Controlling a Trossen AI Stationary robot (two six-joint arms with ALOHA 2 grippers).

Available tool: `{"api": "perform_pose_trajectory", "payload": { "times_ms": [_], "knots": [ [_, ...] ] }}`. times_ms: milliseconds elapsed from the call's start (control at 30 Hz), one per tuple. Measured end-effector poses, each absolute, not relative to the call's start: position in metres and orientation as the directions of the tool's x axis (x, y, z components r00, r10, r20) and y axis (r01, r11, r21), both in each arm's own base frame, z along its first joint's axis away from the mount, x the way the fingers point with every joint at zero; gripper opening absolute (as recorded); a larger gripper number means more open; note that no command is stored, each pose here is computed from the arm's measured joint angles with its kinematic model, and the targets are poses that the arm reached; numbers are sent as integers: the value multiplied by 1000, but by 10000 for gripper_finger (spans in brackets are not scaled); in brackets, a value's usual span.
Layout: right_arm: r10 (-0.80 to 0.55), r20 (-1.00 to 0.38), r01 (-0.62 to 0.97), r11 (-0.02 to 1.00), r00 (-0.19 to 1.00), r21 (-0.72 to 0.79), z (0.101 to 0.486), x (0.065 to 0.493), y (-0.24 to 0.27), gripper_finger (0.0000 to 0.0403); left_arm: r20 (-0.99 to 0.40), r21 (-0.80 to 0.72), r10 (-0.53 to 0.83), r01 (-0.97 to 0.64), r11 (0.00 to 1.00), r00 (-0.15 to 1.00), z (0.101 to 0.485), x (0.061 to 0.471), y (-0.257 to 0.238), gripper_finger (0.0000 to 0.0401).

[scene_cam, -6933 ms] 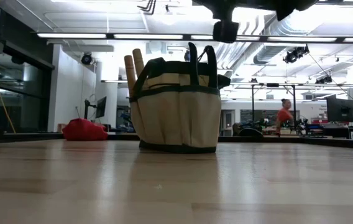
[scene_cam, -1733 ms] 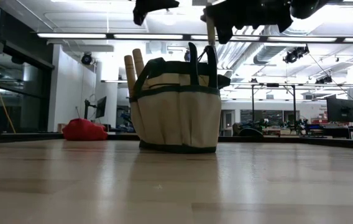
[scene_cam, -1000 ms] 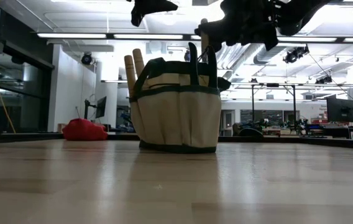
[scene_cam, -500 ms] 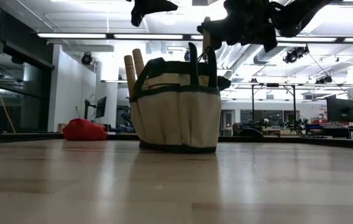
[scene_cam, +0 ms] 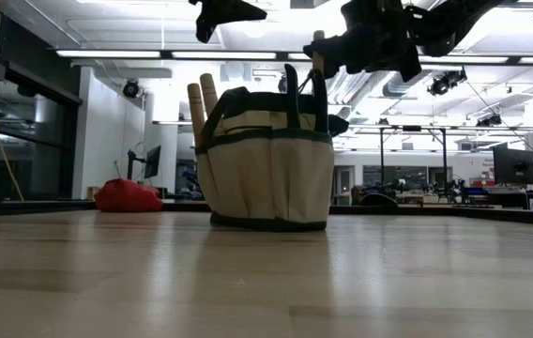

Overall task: Pick & Place Garden tools in Gardening bag
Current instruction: Put the brown hand rake into the brown gardening bag

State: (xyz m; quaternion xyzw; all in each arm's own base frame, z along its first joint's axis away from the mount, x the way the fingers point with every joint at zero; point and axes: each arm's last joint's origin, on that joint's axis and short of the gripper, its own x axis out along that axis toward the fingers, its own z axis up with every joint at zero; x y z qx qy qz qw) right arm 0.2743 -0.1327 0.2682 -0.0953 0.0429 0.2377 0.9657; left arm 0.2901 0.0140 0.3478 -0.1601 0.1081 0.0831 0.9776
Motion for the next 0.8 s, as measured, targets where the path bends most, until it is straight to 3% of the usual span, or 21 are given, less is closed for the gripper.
{"api": "perform_pose_trajectory", "payload": {
  "times_ms": [800],
  "knots": [
    [479,-169,-501,854,862,-138,249,298,-111,59,-240,-295,128,-198,935,962,348,290,14,167]
  ]
}}
